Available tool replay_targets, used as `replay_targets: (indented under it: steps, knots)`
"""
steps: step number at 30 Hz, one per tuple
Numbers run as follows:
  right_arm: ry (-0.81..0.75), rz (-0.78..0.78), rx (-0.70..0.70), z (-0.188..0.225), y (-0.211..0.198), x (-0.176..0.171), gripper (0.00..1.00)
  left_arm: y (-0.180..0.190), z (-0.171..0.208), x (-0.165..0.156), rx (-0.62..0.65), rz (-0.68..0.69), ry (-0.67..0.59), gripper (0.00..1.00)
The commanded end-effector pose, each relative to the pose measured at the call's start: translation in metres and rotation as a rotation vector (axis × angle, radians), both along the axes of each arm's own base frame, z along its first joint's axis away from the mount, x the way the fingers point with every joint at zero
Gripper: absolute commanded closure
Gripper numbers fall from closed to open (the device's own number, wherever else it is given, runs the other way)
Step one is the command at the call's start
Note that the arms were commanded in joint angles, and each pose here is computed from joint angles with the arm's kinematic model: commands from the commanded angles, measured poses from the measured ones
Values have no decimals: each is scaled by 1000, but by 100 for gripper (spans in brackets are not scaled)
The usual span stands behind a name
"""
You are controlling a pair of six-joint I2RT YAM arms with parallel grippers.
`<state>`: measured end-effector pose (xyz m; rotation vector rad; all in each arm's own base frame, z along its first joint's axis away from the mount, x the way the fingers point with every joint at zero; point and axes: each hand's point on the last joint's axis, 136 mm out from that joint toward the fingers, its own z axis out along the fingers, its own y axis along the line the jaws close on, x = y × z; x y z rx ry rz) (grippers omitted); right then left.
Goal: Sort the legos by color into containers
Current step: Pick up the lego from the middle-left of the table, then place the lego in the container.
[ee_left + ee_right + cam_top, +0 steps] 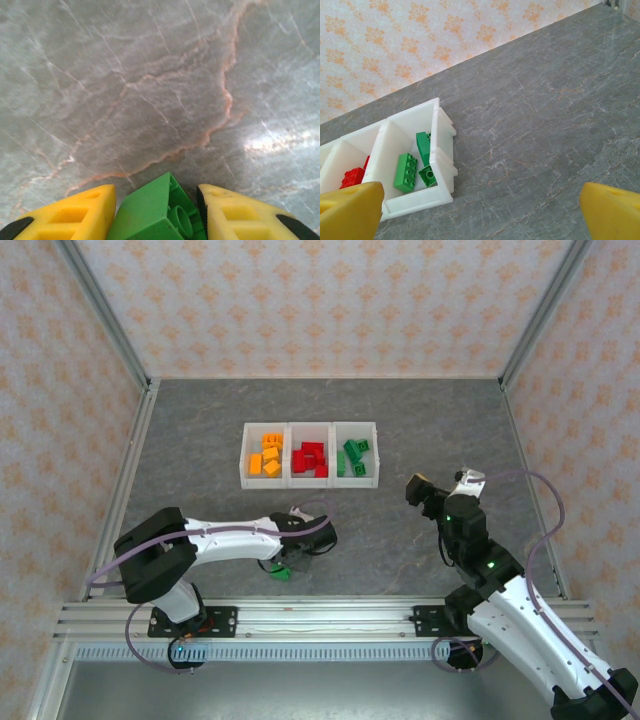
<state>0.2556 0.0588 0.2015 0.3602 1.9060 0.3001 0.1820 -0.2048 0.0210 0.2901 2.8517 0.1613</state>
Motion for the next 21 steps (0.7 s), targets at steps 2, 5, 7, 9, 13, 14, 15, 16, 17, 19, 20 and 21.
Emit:
replay_targets:
  steps: [2, 5, 7, 9, 13, 14, 15, 16, 17, 19, 20, 21]
  knots:
    - [-8, -37, 2, 0, -6, 0, 0, -2, 39, 40, -5, 66, -171, 63]
    - [-10, -38, 1, 1, -6, 0, 0, -18, 65, 66, -55, 68, -237, 63]
    - [-8, -39, -1, 1, -7, 0, 0, -29, 81, 85, -77, 65, -274, 63]
    - [-9, -40, 0, 2, -7, 0, 0, -49, 102, 108, -105, 47, -317, 63]
    - [-12, -46, -3, 4, -8, 0, 0, -85, 135, 152, -119, -12, -380, 63]
    - [-14, -47, -2, 4, -9, 0, 0, -93, 142, 163, -115, -25, -394, 63]
    - [-15, -47, -2, 5, -9, -1, 0, -100, 149, 175, -112, -35, -409, 63]
    - [-16, -49, -2, 5, -9, -1, 0, -106, 147, 186, -99, -44, -410, 62]
    - [-17, -50, -2, 6, -10, -1, 0, -110, 145, 197, -90, -49, -411, 63]
    - [-20, -51, 0, 6, -10, -2, 0, -117, 145, 218, -89, -48, -411, 62]
    - [-22, -53, 0, 7, -10, -2, 0, -119, 142, 228, -95, -43, -411, 62]
    - [-25, -53, 3, 7, -10, -2, 0, -120, 140, 237, -101, -35, -409, 63]
